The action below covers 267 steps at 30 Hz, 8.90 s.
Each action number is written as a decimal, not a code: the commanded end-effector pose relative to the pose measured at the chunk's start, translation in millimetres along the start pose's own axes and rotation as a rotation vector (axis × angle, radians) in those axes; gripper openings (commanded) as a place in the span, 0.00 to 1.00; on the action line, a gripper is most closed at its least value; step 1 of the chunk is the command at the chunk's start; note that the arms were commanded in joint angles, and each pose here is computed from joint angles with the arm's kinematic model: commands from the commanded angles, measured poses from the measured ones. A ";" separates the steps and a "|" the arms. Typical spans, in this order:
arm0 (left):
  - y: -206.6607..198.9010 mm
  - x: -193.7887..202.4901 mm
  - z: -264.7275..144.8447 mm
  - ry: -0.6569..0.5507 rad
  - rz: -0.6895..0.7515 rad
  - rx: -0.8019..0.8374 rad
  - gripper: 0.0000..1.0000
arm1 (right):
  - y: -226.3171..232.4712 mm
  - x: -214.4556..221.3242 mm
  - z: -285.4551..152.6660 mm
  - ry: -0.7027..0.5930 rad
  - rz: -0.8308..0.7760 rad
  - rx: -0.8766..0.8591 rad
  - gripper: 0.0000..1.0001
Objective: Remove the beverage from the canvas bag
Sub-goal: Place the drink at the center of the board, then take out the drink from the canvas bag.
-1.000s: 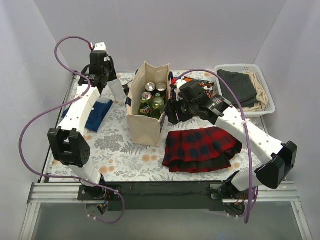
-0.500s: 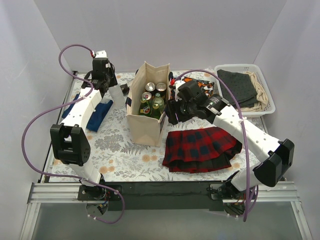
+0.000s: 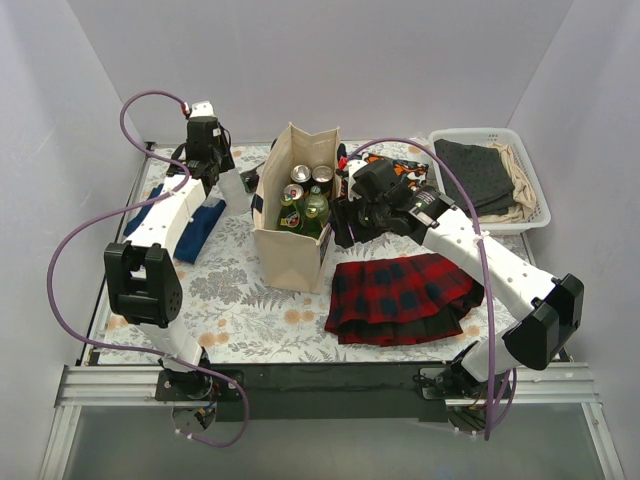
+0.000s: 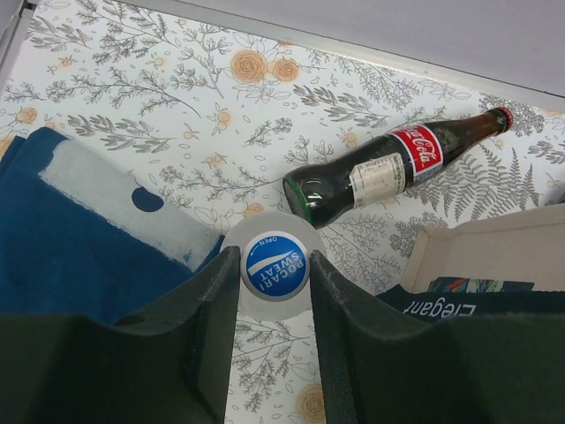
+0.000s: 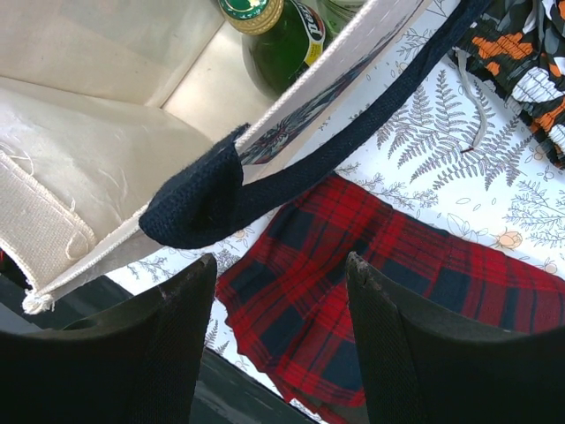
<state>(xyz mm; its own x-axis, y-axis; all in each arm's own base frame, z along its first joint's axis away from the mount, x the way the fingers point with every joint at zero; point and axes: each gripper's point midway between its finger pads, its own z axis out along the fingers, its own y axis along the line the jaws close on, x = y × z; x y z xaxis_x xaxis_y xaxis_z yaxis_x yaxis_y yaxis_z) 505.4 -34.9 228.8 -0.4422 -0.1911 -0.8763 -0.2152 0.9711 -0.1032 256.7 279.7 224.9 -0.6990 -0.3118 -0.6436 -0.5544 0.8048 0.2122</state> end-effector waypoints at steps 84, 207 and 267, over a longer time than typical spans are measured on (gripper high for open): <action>-178.6 -27.5 -159.9 0.127 0.233 0.609 0.50 | 2.7 -100.0 -21.1 -0.240 0.106 -0.118 0.66; -139.4 77.1 -119.1 0.260 0.067 0.144 0.57 | 50.9 13.7 -4.0 -0.004 -0.169 -0.271 0.69; -149.9 100.8 -96.5 0.301 0.023 0.152 0.25 | 44.9 13.8 3.9 0.007 -0.176 -0.236 0.69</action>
<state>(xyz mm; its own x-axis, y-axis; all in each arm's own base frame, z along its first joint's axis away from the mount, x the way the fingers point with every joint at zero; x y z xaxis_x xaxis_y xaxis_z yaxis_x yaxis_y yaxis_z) 397.9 -206.4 176.5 -0.7364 -0.1274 -0.6644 -0.0769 0.9915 -0.1049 230.8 320.4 237.3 -0.5728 -0.3871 -0.7225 -0.7552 0.5919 0.2816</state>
